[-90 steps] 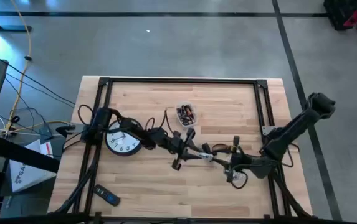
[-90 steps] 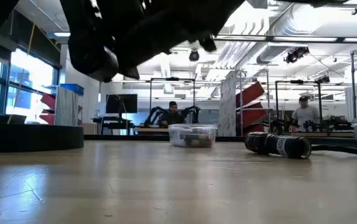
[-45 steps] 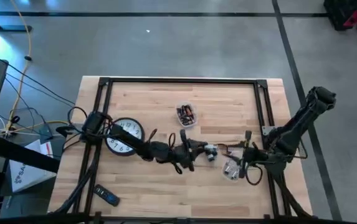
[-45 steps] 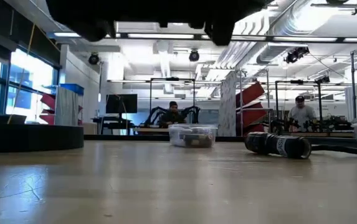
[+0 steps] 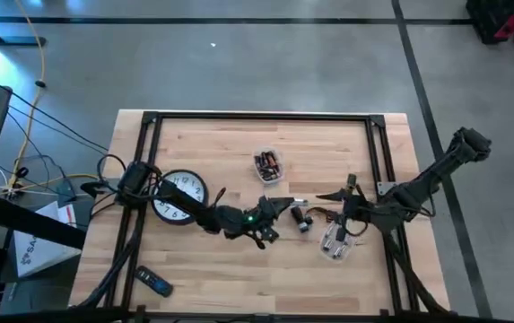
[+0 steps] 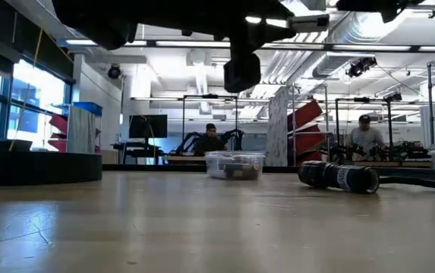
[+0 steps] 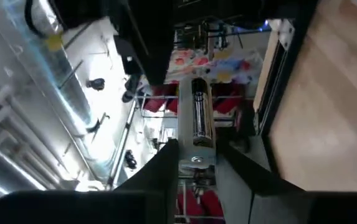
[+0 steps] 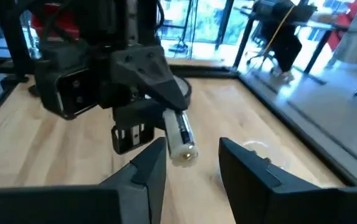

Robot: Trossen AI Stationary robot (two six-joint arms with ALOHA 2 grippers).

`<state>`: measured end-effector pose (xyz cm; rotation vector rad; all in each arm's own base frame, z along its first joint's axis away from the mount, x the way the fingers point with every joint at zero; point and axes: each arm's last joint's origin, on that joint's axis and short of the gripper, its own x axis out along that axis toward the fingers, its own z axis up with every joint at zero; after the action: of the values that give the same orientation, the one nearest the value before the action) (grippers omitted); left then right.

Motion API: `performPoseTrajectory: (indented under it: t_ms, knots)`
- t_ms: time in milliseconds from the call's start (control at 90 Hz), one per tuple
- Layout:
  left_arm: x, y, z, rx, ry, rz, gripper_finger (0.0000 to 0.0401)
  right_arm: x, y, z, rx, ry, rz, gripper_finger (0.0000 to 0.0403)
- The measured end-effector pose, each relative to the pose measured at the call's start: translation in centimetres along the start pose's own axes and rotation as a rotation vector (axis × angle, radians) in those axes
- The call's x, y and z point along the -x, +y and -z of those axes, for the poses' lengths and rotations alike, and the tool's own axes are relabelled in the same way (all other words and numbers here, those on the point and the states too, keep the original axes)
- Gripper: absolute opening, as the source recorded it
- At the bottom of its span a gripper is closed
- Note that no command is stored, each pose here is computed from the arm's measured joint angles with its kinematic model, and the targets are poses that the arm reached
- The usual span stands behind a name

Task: Insert battery
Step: Insert the battery holder into the black flashlight

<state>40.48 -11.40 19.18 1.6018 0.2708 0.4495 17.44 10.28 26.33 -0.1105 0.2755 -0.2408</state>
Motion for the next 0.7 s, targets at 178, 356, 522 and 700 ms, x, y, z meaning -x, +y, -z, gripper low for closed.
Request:
performPoseTrajectory:
  t_ms: [178,356,522,700]
  knots:
    - [0.2,0.0,-0.2,-0.047,-0.006,0.000,0.0065,-0.4,-0.4,0.1,0.033,0.013,0.020,0.0147]
    - [0.2,0.3,-0.4,-0.042,-0.004,-0.004,0.0065,-0.4,-0.4,0.3,0.086,0.031,0.022,0.0212]
    - [-0.4,0.9,-0.3,0.176,0.003,-0.024,0.0065,-0.4,-0.3,0.3,0.180,0.039,-0.036,0.0261]
    - [-1.0,1.3,-0.5,0.546,0.028,-0.013,0.0064,-1.1,0.5,1.1,0.347,0.074,-0.053,0.0259]
